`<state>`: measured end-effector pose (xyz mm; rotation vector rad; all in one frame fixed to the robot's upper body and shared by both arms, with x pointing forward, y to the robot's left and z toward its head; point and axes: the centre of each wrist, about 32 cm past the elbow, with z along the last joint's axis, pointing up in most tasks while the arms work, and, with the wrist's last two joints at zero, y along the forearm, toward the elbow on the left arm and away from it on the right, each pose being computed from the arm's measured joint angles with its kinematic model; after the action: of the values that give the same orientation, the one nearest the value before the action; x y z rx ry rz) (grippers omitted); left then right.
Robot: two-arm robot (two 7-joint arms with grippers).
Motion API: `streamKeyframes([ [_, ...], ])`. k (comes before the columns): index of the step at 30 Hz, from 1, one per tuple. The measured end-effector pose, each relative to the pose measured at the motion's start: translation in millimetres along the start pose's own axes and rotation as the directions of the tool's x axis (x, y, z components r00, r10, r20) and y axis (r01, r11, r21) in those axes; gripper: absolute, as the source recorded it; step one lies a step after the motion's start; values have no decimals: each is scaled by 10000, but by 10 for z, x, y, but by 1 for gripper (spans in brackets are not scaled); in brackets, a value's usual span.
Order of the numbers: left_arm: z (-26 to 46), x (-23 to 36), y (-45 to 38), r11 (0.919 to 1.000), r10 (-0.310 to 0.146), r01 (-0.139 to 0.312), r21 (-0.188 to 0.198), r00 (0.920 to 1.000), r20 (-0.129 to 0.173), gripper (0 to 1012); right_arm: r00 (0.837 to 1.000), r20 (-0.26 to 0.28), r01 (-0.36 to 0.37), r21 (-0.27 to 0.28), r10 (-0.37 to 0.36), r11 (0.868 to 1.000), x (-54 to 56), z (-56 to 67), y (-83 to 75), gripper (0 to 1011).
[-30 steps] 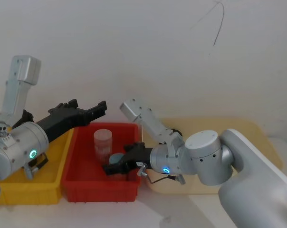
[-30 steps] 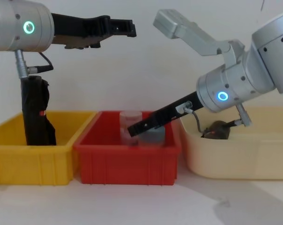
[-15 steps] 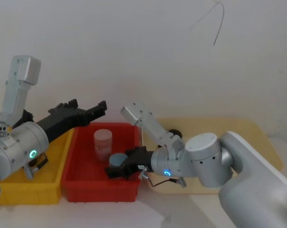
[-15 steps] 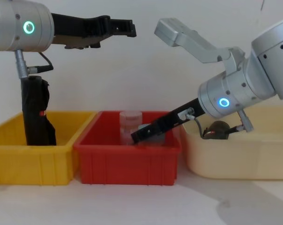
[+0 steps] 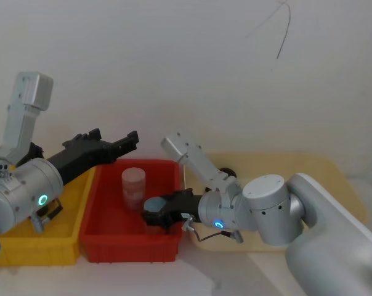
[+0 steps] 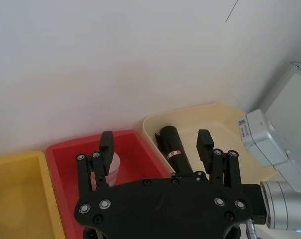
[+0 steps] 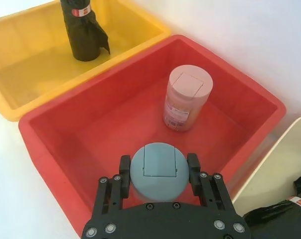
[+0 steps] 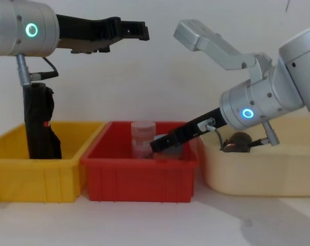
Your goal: Pick up the garbage bag with the one hand and transfer it to the other hand.
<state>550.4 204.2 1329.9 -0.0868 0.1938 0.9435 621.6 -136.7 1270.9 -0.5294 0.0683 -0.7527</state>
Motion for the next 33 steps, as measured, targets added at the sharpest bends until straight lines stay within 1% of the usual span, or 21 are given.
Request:
streamKeyframes([
  [6,0,0,0,10000,0,0,0,10000,0,1000,9999,-111,81,150,-79,9999,6,-3,-19,663],
  [11,0,0,0,10000,1,-1,0,10000,0,1000,9993,-306,211,485,-197,9986,12,15,-60,663],
  [14,0,0,0,10000,1,-1,0,10000,0,1000,9980,-531,378,868,-333,9955,24,37,-120,663],
  [18,0,0,0,10000,2,-2,1,10000,0,1000,9961,-737,570,1207,-483,9911,43,57,-182,663],
  [19,0,0,0,10000,1,-1,0,10000,0,1000,9946,-862,694,1380,-578,9880,54,61,-217,664],
  [21,0,0,0,10000,1,-1,0,10000,0,1000,9924,-1025,827,1530,-674,9848,68,51,-251,663],
  [22,0,0,0,10000,1,-1,0,10000,0,1000,9905,-1146,952,1727,-760,9804,78,58,-293,663],
  [25,0,0,0,10000,1,-1,0,10000,0,1000,9842,-1473,1282,2087,-984,9695,105,51,-374,663],
  [26,0,0,0,10000,0,0,0,10000,1,1000,9800,-1664,1458,2254,-1093,9633,118,35,-416,663],
  [31,0,0,0,10000,0,0,0,10000,0,1000,9673,-2146,1903,2640,-1348,9455,150,2,-516,664],
  [33,0,0,0,10000,0,0,0,10000,0,1000,9543,-2566,2280,2921,-1536,9288,173,-32,-596,664],
])
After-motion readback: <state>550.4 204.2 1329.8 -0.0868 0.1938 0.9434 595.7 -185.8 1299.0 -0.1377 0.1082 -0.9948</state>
